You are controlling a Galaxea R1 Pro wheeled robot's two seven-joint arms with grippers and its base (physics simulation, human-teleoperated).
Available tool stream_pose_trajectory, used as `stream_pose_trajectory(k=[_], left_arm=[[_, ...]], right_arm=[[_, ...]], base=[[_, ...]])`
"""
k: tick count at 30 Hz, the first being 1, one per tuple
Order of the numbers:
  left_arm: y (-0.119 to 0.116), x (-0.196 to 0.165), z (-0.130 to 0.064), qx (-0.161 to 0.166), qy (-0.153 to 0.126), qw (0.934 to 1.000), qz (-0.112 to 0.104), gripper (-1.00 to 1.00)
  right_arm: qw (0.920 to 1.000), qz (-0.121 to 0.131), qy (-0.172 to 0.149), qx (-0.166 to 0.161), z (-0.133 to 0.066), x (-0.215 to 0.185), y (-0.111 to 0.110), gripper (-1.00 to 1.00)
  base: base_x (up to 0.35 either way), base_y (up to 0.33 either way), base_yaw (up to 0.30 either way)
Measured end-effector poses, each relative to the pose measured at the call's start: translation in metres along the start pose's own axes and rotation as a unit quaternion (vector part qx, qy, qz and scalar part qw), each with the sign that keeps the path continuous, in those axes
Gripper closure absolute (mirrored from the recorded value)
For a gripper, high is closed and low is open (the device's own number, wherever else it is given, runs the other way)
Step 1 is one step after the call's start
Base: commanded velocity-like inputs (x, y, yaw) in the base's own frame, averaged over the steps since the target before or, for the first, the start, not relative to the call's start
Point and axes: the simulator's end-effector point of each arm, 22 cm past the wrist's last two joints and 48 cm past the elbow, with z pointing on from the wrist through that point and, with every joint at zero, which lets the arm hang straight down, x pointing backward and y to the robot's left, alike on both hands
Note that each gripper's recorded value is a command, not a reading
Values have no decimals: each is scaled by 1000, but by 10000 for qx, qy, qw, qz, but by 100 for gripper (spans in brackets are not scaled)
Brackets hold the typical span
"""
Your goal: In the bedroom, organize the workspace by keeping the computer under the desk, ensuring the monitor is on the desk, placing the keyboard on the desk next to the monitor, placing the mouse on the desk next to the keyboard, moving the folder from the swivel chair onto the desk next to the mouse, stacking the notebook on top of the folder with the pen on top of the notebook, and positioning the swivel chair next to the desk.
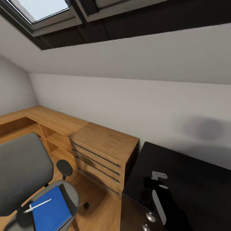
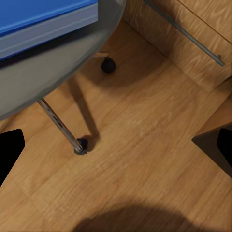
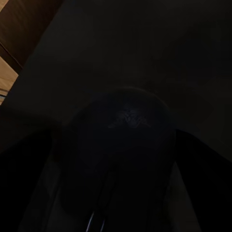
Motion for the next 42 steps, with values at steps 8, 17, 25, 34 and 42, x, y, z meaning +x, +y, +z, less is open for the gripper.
stream_pose_trajectory(k=[8, 17, 25, 34, 42], left_arm=[[0, 3, 4, 5, -2, 10000, -1, -100], [-3, 4, 4, 24, 12, 10000, 6, -100], [-18, 9, 2, 109, 49, 9999, -55, -100], [-19, 9, 2, 94, 53, 9999, -63, -100], [-18, 13, 7, 85, 51, 9999, -71, -100]], right_arm=[[9999, -25, 112, 26, 6, 6, 0, 100], [9992, -133, 323, 172, 20, -32, 8, 100], [9974, -177, 688, 151, 38, -50, 20, 100], [9906, 183, 1355, 91, 46, -7, 20, 100], [9802, 483, 1918, -55, 45, 23, 22, 100]], base=[[0, 0, 0], [0, 0, 0], [0, 0, 0], [0, 0, 0], [0, 0, 0]])
